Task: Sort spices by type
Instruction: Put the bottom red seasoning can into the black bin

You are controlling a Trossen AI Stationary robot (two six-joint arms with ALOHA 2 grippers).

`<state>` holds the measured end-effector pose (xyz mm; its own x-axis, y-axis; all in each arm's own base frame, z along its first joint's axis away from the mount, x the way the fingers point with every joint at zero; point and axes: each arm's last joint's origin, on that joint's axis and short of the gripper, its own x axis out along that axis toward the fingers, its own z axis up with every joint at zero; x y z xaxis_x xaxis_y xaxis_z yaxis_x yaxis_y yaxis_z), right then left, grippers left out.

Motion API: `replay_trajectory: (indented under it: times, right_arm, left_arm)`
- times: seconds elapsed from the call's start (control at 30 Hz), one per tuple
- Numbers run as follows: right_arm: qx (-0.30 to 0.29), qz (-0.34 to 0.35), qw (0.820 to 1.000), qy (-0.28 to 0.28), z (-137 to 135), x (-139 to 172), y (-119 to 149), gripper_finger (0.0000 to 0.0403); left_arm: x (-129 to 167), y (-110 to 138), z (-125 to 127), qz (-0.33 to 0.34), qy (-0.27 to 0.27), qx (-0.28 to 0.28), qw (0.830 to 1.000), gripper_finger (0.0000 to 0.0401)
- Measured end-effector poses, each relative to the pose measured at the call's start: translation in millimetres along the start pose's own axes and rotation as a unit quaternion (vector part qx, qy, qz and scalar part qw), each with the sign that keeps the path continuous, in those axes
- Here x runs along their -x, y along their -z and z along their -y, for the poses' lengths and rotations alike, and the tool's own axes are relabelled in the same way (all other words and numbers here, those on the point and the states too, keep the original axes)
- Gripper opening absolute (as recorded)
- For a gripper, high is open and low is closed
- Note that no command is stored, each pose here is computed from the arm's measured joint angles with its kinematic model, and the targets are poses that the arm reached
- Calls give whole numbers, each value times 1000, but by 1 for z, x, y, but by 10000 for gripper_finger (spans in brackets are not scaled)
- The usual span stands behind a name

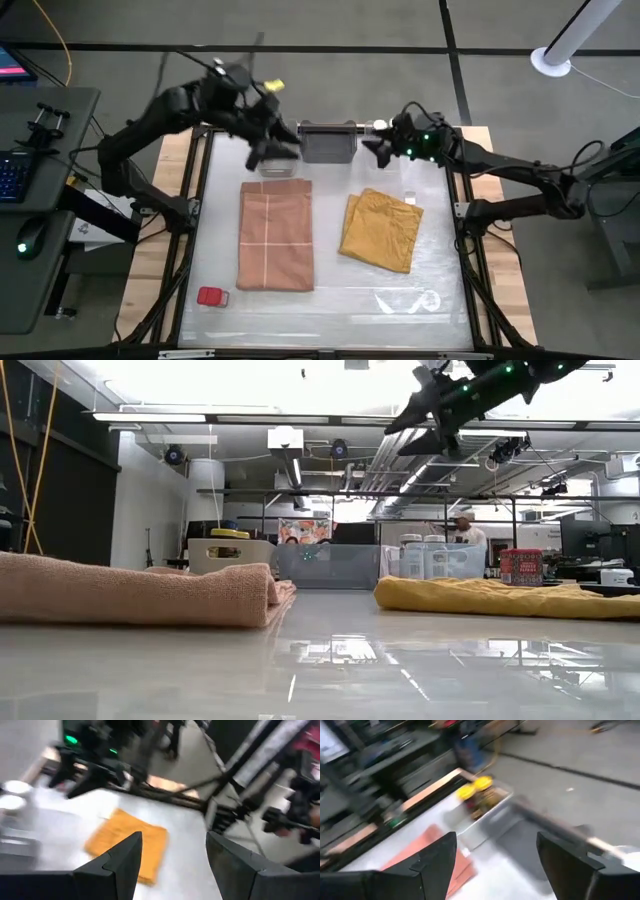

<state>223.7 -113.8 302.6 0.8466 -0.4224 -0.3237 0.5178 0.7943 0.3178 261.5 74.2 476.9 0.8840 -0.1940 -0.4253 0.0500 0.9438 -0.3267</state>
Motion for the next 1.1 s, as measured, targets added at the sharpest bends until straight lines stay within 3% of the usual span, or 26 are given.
replay_trajectory:
  times: [0.17,0.27,0.37,0.53,0.77,0.87,1.0,1.1]
  right_arm:
    - [37,-18,998,-37,-17,0,8,270]
    - [64,-22,996,-51,-24,1,11,270]
    - [81,-29,994,-62,-30,1,14,270]
    - [61,-58,991,-107,-41,3,21,270]
    - [1,-102,980,-171,-75,13,37,270]
    - [-30,-111,977,-179,-92,19,45,270]
    - [-67,-99,980,-159,-110,28,54,270]
    - [-86,-87,983,-137,-119,35,59,270]
  left_arm:
    - [-53,21,30,-78,64,17,995,204]
    - [-86,51,50,-156,81,49,983,204]
    - [-105,91,70,-252,72,83,961,204]
    - [-108,162,100,-394,16,95,914,204]
    - [-78,257,157,-520,16,-6,854,204]
    - [-55,283,178,-514,1,-55,856,204]
    - [-27,303,196,-452,-9,-107,886,204]
    - [-17,316,202,-432,-4,-132,892,204]
